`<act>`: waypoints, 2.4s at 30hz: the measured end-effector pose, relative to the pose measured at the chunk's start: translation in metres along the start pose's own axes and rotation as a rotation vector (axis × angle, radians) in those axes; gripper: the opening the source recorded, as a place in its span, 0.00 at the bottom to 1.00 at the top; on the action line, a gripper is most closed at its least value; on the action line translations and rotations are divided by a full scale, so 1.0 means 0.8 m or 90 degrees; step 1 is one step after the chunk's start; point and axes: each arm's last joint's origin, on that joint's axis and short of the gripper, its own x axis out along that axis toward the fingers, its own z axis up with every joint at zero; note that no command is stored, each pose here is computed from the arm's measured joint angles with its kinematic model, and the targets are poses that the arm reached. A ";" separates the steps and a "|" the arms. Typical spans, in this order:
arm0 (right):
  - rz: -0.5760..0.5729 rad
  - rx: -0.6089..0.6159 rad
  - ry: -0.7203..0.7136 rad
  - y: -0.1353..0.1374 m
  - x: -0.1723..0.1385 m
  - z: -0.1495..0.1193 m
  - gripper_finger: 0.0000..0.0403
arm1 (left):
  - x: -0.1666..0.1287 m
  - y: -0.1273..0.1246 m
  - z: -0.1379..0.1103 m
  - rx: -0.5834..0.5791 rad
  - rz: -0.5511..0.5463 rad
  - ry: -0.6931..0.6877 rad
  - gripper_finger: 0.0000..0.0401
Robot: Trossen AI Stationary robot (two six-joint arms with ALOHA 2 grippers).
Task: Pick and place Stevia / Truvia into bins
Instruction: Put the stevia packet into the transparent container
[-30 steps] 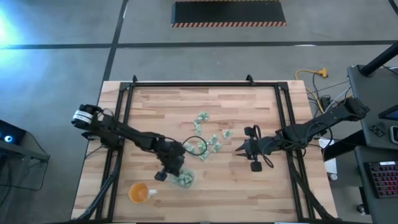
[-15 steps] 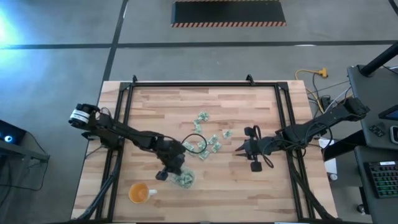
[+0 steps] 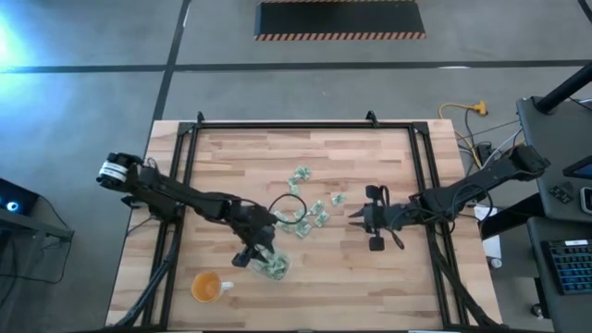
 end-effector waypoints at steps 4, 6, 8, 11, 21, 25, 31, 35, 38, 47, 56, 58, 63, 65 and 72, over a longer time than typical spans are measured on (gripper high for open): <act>-0.015 -0.029 -0.015 -0.005 0.012 -0.016 0.18 | -0.022 -0.008 0.013 0.019 0.026 -0.046 0.38; -0.029 -0.023 -0.008 -0.010 0.019 -0.021 0.18 | -0.034 -0.011 0.017 0.026 0.077 -0.069 0.38; -0.049 -0.015 0.002 -0.017 0.027 -0.025 0.18 | -0.046 -0.013 0.019 0.027 0.139 -0.090 0.38; -0.080 0.004 0.013 -0.029 0.042 -0.028 0.19 | -0.066 -0.015 0.023 0.025 0.250 -0.122 0.38; -0.131 0.027 0.099 -0.063 0.092 -0.039 0.34 | -0.094 -0.019 0.021 0.020 0.372 -0.179 0.38; -0.106 0.029 0.126 -0.072 0.109 -0.038 0.41 | -0.090 -0.018 0.019 0.019 0.372 -0.171 0.38; -0.089 0.011 0.149 -0.081 0.125 -0.036 0.49 | -0.085 -0.015 0.015 0.018 0.373 -0.150 0.38; -0.098 0.020 0.163 -0.087 0.124 -0.038 0.52 | -0.085 -0.015 0.016 0.018 0.373 -0.153 0.38; -0.104 0.043 0.164 -0.090 0.123 -0.039 0.53 | -0.085 -0.015 0.016 0.018 0.373 -0.154 0.38; -0.122 0.102 0.211 -0.104 0.132 -0.056 0.54 | -0.085 -0.015 0.016 0.018 0.374 -0.154 0.38; -0.065 0.143 0.221 -0.104 0.134 -0.060 0.54 | -0.085 -0.015 0.016 0.018 0.374 -0.154 0.38; -0.041 0.154 0.227 -0.103 0.133 -0.060 0.54 | -0.085 -0.015 0.016 0.018 0.373 -0.154 0.38; 0.005 0.166 0.224 -0.100 0.133 -0.058 0.54 | -0.085 -0.015 0.016 0.019 0.373 -0.153 0.38; 0.009 0.170 0.224 -0.100 0.133 -0.057 0.54 | -0.085 -0.015 0.016 0.019 0.373 -0.153 0.38; 0.054 0.176 0.223 -0.098 0.132 -0.057 0.54 | -0.085 -0.015 0.016 0.019 0.373 -0.153 0.38</act>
